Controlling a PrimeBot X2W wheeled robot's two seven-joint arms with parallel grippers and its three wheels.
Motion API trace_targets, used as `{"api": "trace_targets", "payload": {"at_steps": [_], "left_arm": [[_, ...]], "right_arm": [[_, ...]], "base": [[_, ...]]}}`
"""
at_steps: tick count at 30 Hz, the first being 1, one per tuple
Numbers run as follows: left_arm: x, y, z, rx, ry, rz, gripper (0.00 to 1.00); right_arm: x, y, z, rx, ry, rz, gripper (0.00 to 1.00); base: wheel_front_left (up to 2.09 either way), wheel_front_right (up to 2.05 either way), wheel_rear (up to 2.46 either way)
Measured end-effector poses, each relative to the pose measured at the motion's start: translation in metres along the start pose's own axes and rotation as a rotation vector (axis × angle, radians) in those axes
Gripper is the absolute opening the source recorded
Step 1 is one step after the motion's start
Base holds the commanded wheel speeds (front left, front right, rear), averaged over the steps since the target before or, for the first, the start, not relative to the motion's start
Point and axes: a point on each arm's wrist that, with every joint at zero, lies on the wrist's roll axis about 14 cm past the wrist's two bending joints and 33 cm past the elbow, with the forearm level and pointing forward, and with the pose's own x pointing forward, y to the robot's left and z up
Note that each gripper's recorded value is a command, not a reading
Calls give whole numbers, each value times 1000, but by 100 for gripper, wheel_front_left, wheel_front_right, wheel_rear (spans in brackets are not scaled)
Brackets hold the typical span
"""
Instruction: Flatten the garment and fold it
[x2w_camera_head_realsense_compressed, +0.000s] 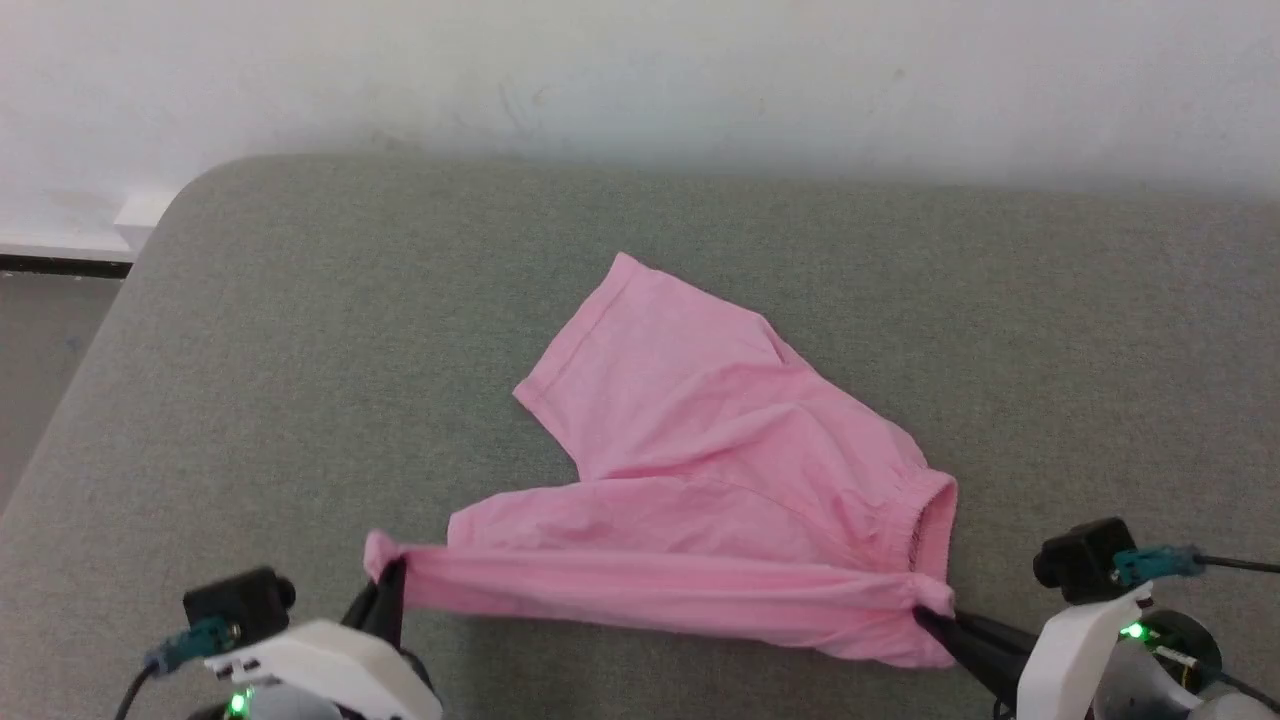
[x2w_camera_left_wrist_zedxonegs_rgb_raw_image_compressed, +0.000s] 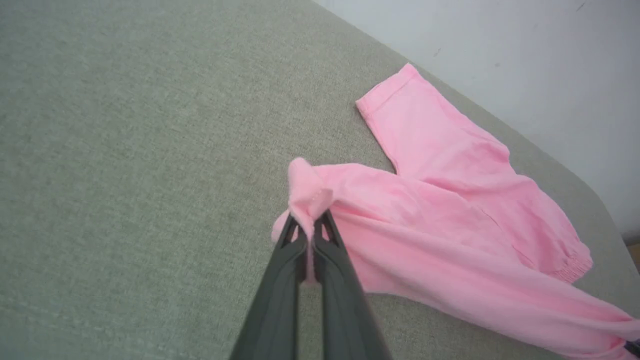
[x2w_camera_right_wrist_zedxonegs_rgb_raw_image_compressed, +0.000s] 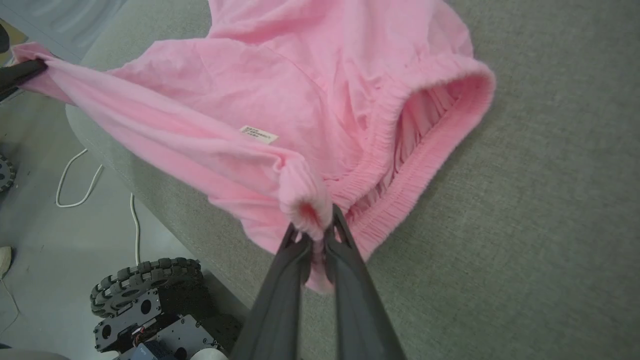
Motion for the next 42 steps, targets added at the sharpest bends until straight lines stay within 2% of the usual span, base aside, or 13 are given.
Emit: {"api": "trace_targets", "payload": {"at_steps": [7, 17, 28, 38, 39, 40, 41, 42], "left_arm": [[48, -54, 56, 72, -141, -162, 0], [136, -119, 76, 184, -120, -282, 0], [219, -159, 48, 236, -21, -320, 0], [259, -156, -4, 281, 112, -281, 0], [261, -154, -7, 283, 120, -269, 7], [264, -151, -10, 289, 123, -255, 48], [266, -149, -9, 291, 116, -244, 100], [267, -147, -7, 289, 105, -236, 100]], "right_arm": [[1, -20, 35, 22, -100, -61, 0], [19, -58, 63, 58, -130, -154, 0], [42, -91, 55, 119, -88, -204, 0], [47, -101, 36, 157, -44, -213, 1], [47, -100, 36, 164, -47, -208, 51], [47, -100, 37, 168, -52, -205, 100], [46, -100, 39, 171, -66, -204, 100], [45, -101, 41, 172, -80, -206, 100]], "base": [[0, 0, 0], [0, 0, 0], [0, 0, 0], [0, 0, 0], [0, 0, 0], [0, 0, 0], [0, 0, 0], [0, 0, 0]]}}
